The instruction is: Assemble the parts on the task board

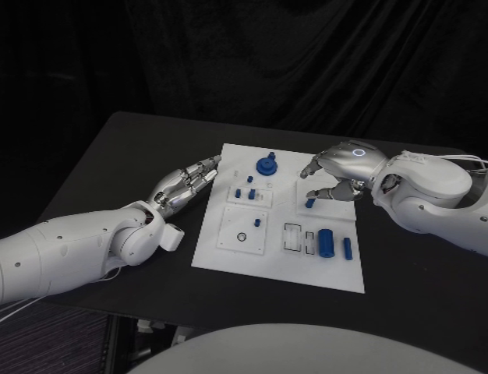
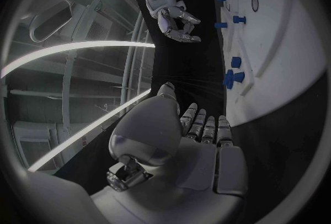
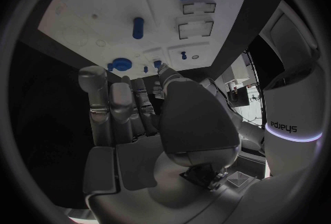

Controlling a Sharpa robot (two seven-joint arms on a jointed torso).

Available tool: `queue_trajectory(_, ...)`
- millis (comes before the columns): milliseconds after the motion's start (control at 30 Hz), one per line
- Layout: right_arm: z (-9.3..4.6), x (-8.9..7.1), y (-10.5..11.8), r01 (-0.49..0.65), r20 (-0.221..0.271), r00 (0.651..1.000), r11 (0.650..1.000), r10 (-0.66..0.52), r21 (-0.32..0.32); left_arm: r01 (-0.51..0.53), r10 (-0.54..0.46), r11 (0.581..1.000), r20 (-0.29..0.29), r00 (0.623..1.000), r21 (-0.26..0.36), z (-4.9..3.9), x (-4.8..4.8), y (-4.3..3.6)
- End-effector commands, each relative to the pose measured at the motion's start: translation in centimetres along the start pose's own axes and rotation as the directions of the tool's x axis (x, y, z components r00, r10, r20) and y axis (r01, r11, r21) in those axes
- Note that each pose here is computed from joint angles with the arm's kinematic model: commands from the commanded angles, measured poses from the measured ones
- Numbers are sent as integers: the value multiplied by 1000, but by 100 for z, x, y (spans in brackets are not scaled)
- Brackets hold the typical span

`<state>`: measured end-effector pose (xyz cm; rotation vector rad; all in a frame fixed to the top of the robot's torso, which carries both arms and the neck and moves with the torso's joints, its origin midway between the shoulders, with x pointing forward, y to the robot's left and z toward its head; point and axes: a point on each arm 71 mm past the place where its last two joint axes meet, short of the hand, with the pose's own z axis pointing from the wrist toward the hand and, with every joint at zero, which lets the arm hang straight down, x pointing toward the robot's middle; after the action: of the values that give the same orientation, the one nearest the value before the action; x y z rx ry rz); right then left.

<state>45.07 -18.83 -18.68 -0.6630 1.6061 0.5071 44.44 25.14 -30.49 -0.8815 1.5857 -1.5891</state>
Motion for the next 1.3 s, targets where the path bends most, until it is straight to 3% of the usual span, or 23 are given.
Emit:
queue_trajectory(33,-43,77,-82,-32,-56,998,998,35,59,-87,83,969,24,996,230,-18,8,-162)
queue_trajectory(400,-110,232,-182,-41,-92,994,994,50,98,-74,79,972,-10,997,225,-18,25,-153)
queue_trajectory(967,35,490,-171,-69,-147,986,993,83,97,-48,57,977,-39,998,209,-22,45,-133)
queue_trajectory(1300,113,582,-124,-96,-154,982,992,108,84,-37,48,979,-50,998,201,-19,53,-123)
